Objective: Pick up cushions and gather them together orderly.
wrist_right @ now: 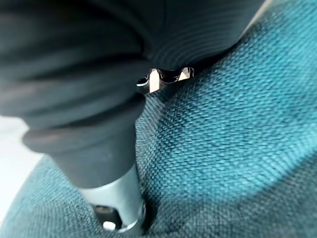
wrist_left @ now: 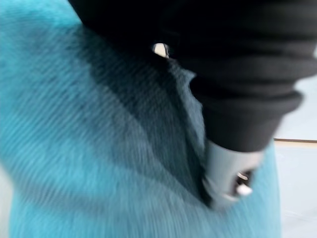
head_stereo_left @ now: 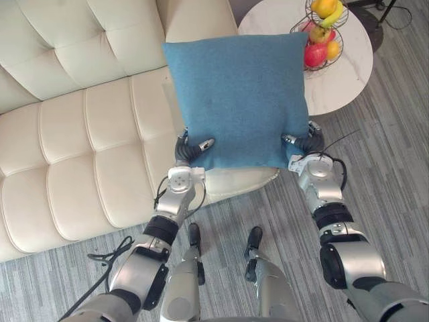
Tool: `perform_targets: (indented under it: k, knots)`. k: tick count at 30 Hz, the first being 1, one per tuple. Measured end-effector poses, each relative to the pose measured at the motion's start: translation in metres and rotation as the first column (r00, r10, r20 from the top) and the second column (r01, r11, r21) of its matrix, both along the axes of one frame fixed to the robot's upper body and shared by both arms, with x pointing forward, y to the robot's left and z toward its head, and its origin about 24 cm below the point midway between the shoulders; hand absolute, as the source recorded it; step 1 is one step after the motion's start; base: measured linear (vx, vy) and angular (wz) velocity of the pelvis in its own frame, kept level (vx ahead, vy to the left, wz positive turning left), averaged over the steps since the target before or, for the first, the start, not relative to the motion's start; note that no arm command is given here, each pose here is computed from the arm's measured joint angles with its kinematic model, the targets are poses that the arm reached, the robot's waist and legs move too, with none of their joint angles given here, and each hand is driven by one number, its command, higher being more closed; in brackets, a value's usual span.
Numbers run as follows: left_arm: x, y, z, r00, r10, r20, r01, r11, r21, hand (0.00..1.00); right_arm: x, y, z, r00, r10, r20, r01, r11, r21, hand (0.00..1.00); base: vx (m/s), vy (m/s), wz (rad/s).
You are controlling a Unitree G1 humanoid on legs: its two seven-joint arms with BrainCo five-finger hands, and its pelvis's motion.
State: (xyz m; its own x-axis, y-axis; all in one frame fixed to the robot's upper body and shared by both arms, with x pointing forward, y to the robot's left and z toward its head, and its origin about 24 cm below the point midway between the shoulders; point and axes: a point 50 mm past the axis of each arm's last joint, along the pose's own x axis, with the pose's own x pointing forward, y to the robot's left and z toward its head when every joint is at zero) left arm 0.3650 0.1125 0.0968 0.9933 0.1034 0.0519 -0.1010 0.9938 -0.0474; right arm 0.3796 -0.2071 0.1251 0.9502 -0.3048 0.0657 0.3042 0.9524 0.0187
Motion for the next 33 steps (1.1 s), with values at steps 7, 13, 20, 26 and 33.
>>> perform_targets:
  k: [7, 13, 20, 26, 33]
  knots:
    - [-0.001, -0.005, 0.017, 0.998, 0.000, 0.068, 0.001, 1.000, -0.013, 1.00, -0.014, 0.013, -0.002, 0.996, 0.043, 0.077, -0.047, 0.997, 0.061, 1.00, 0.02, 0.004, -0.06]
    - [-0.031, -0.012, 0.003, 0.995, -0.046, 0.090, 0.050, 0.998, -0.039, 1.00, -0.060, 0.019, -0.050, 0.998, 0.055, 0.017, -0.057, 0.988, 0.141, 1.00, 0.04, 0.009, -0.08]
    - [-0.092, -0.005, -0.044, 0.999, -0.028, -0.023, 0.024, 0.988, -0.150, 1.00, -0.117, 0.026, -0.072, 0.998, 0.068, 0.019, -0.070, 0.977, 0.203, 1.00, -0.01, 0.006, 0.10]
    - [-0.146, 0.011, -0.063, 0.996, 0.005, -0.088, -0.027, 0.968, -0.248, 1.00, -0.160, 0.042, -0.074, 0.989, 0.136, 0.056, -0.145, 0.967, 0.209, 1.00, 0.02, 0.013, 0.14]
    - [-0.177, 0.018, -0.065, 0.995, -0.022, -0.099, -0.010, 0.953, -0.304, 1.00, -0.187, 0.044, -0.073, 0.982, 0.175, 0.073, -0.186, 0.965, 0.183, 1.00, 0.00, 0.006, 0.07]
